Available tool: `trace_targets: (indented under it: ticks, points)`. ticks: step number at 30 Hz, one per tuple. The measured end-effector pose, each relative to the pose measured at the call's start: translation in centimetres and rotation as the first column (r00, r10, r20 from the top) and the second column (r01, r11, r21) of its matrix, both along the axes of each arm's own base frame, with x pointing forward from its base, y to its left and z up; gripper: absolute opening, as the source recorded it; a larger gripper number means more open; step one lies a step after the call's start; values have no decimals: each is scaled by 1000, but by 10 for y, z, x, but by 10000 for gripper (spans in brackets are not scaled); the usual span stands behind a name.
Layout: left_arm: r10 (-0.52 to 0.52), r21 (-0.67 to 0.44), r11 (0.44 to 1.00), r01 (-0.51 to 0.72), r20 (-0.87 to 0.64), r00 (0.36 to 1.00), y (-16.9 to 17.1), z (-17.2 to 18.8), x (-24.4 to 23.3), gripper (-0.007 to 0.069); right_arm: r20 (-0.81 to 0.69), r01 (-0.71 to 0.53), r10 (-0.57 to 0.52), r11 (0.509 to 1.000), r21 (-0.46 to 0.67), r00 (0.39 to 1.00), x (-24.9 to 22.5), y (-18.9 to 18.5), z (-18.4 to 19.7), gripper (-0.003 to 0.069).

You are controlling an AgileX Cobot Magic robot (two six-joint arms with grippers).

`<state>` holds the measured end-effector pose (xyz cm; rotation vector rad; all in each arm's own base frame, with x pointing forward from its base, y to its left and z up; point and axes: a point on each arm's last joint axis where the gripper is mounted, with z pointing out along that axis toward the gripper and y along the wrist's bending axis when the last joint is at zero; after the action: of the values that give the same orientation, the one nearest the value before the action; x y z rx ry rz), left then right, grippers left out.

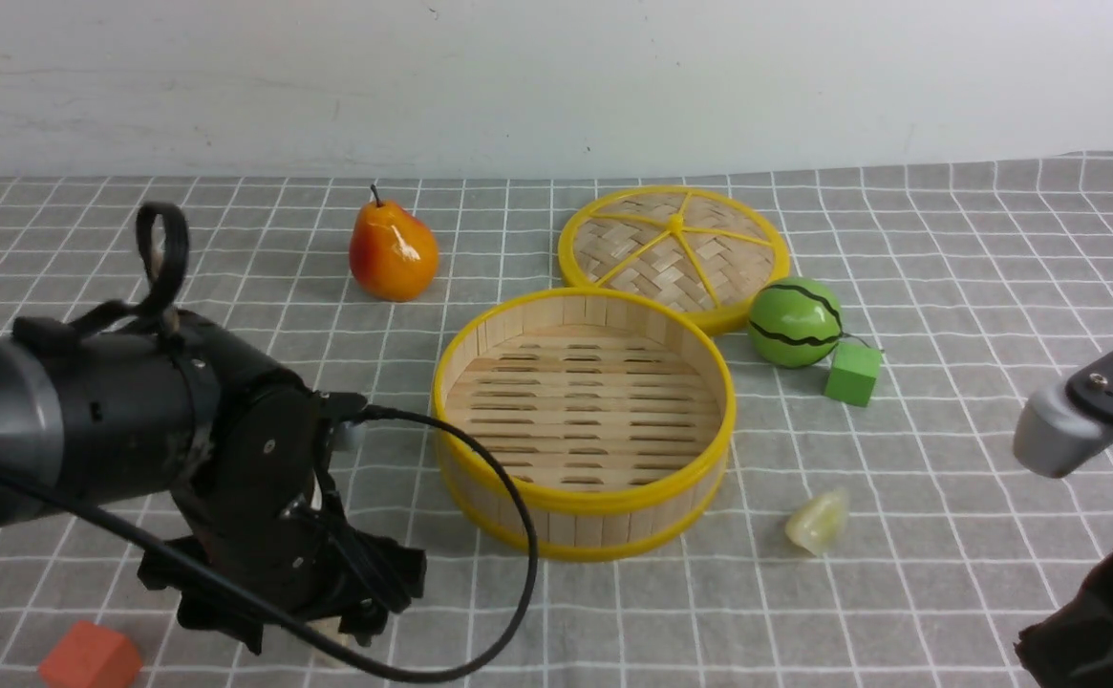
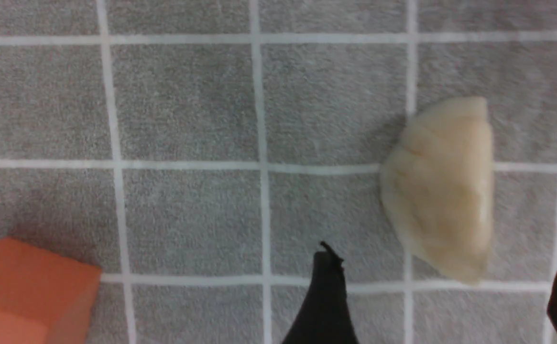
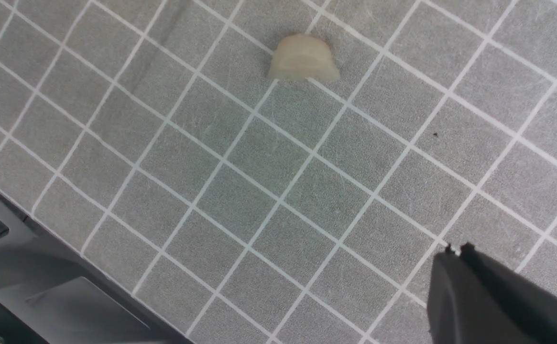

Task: Put the dumplings into the steamer on the table with the grey tablecloth.
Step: 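Reach for and grasp a dumpling on the table with the left gripper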

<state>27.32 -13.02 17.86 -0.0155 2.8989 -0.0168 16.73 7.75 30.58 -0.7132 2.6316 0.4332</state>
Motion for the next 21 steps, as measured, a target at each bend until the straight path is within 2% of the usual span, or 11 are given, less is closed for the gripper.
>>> trace_targets:
  ticks: [7,9,11,12,13,15,19,21]
  points:
    - [30,-44,999,-29,33,999,-1,-12,12,544,16,6,-6,1000,4,1000,2,0,1,-1]
    - [38,-52,998,-37,26,999,-2,-15,13,496,17,6,-6,1000,5,1000,2,0,1,-1]
    - [41,-52,998,-40,17,999,-3,-17,14,407,17,6,-6,1000,5,1000,2,0,1,0]
    - [42,-52,998,-41,16,999,-3,-18,14,396,17,6,-6,1000,5,1000,2,0,1,0]
    - [41,-48,998,-41,11,999,-3,-19,14,302,19,6,-7,1000,5,1000,2,0,1,1]
    - [42,-49,998,-41,13,999,-2,-17,14,225,21,7,-7,1000,6,1000,2,0,1,1]
    - [10,-40,999,-9,15,1000,-4,-7,15,227,24,8,-8,1000,6,1000,2,0,1,6]
    - [-49,-30,998,51,49,998,-10,22,18,227,25,8,-8,1000,5,1000,2,0,1,6]
